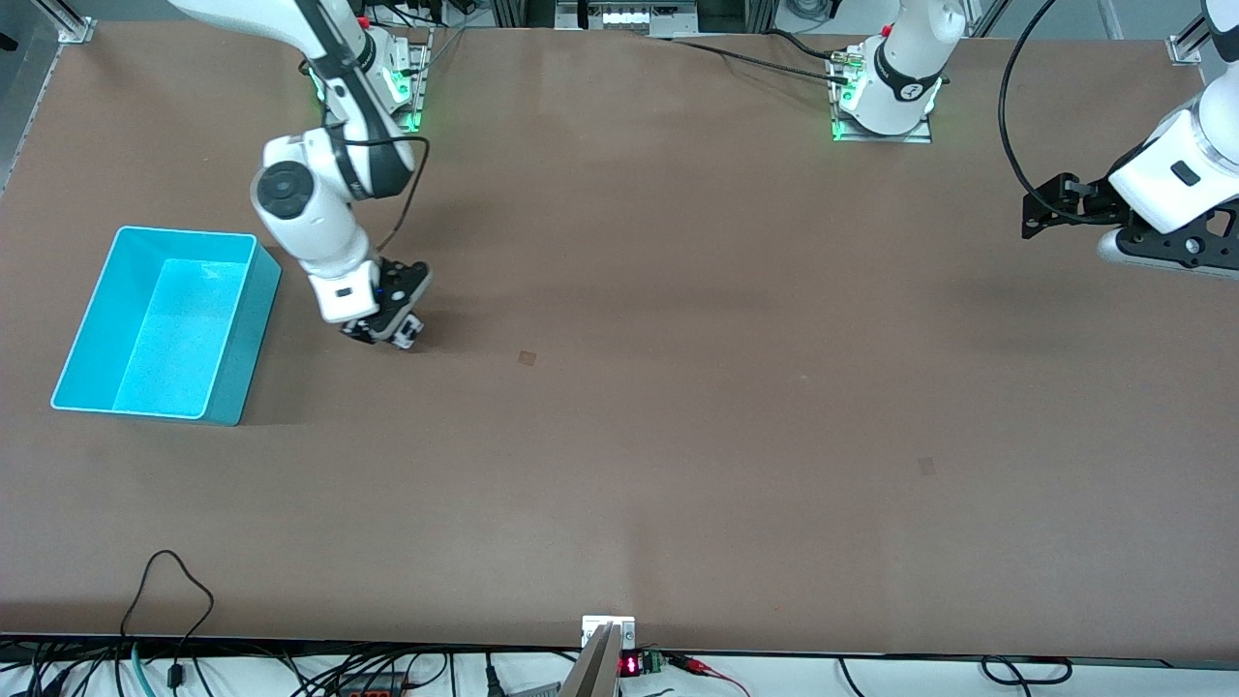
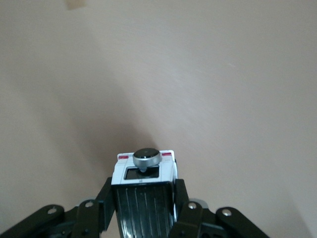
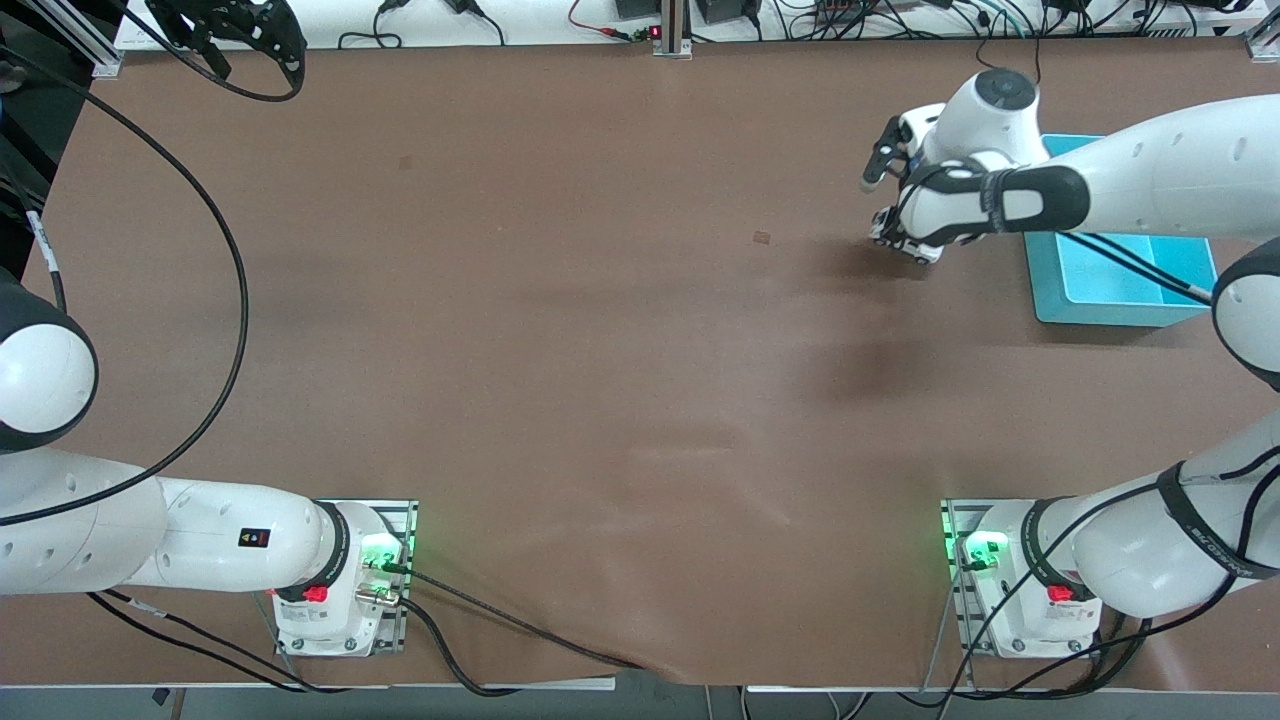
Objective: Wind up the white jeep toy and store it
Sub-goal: 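Lift the jeep with the right gripper and carry it over the bin, then lower the jeep into the blue bin and open the right gripper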
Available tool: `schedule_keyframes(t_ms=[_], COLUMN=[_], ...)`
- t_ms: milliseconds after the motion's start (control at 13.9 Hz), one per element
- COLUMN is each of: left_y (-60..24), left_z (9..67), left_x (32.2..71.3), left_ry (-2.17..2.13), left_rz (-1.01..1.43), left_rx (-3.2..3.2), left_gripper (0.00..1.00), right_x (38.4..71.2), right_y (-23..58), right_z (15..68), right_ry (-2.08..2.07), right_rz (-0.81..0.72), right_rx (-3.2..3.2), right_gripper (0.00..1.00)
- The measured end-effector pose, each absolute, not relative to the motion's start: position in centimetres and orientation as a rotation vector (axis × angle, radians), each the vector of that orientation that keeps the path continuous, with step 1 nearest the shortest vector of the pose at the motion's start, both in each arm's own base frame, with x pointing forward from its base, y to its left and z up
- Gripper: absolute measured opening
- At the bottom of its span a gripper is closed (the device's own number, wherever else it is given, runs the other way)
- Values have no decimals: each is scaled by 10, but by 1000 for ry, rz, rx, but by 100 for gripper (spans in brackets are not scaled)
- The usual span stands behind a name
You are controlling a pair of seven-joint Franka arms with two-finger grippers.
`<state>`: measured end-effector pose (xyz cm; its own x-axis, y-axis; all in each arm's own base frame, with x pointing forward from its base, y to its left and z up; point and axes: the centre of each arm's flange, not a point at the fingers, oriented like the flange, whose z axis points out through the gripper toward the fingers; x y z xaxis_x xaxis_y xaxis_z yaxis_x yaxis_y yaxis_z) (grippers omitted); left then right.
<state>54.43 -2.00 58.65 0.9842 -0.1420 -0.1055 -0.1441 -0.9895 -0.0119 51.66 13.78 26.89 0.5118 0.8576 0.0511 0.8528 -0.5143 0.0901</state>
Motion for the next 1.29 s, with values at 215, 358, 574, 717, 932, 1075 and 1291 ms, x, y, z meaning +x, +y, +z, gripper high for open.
schedule_keyframes(t_ms=[215, 358, 574, 717, 932, 1075, 1291], left_y=[-20, -20, -20, -20, -19, -19, -19], left_z=[587, 587, 587, 587, 586, 586, 586], left_x=[544, 544, 544, 544, 543, 543, 543], left_ry=[224, 224, 223, 223, 222, 222, 222], left_rz=[165, 166, 166, 168, 178, 183, 183], left_rx=[-3110, -3110, -3110, -3110, -3109, -3109, -3109], left_gripper=[100, 100, 100, 100, 100, 100, 100], right_x=[541, 555, 570, 574, 574, 572, 569], right_y=[97, 73, 35, 6, -44, -68, -98], right_z=[310, 335, 360, 365, 370, 368, 358], right_ry=[1386, 1258, 1017, 832, 555, 380, 162], right_rz=[42, -23, -19, -10, 1, -9, -36], right_rx=[2768, 2836, 2919, 2967, 3015, 3025, 3027], right_gripper=[52, 52, 52, 52, 52, 52, 52])
